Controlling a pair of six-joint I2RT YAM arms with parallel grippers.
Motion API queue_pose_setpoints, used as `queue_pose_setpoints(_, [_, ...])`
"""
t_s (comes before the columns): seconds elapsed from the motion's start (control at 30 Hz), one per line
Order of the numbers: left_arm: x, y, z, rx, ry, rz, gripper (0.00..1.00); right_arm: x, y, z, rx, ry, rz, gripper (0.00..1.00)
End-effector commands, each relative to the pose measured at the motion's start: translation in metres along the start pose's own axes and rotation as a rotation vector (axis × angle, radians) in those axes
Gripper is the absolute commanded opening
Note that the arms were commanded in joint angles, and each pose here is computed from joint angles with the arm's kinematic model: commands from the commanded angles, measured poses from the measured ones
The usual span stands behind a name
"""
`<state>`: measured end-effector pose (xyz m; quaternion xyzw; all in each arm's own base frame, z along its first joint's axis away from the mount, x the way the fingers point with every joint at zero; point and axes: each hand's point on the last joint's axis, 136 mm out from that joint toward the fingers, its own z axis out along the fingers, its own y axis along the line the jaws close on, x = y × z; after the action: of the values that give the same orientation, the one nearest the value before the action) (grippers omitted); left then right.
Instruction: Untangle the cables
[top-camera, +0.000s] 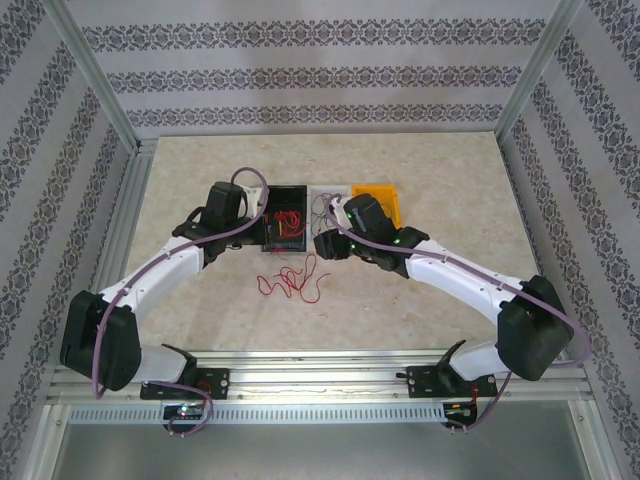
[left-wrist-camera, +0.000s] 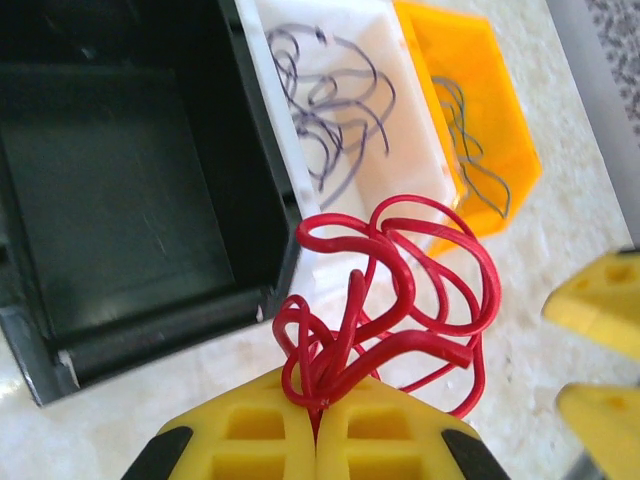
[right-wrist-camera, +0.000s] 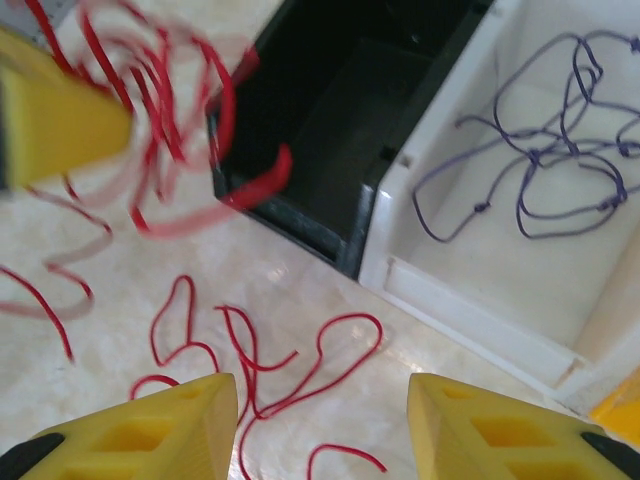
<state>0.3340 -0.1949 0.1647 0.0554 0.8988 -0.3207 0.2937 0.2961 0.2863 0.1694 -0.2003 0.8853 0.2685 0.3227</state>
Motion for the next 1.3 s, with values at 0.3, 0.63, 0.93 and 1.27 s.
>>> queue_pose_setpoints(0.3, [0.024, -0.034, -0.001, 0.159, 0.041, 0.093, 0.0, -0.039, 0.035, 0.015, -0.149, -0.036, -0.024, 0.48])
queue_pose_setpoints(0.63, [0.026, -0.034, 0.001, 0.159, 0.051, 0.097, 0.0, -0.032, 0.03, 0.031, -0.126, -0.014, 0.0, 0.22])
queue_pose_setpoints(0.93, [0.041, -0.025, 0.008, 0.159, 0.078, 0.068, 0.43, -0.018, 0.003, 0.022, -0.099, -0.021, 0.106, 0.02])
queue_pose_setpoints(1.27, [0.049, -0.032, 0.016, 0.218, 0.118, 0.067, 0.5, -0.001, -0.008, 0.015, -0.132, -0.007, 0.203, 0.02])
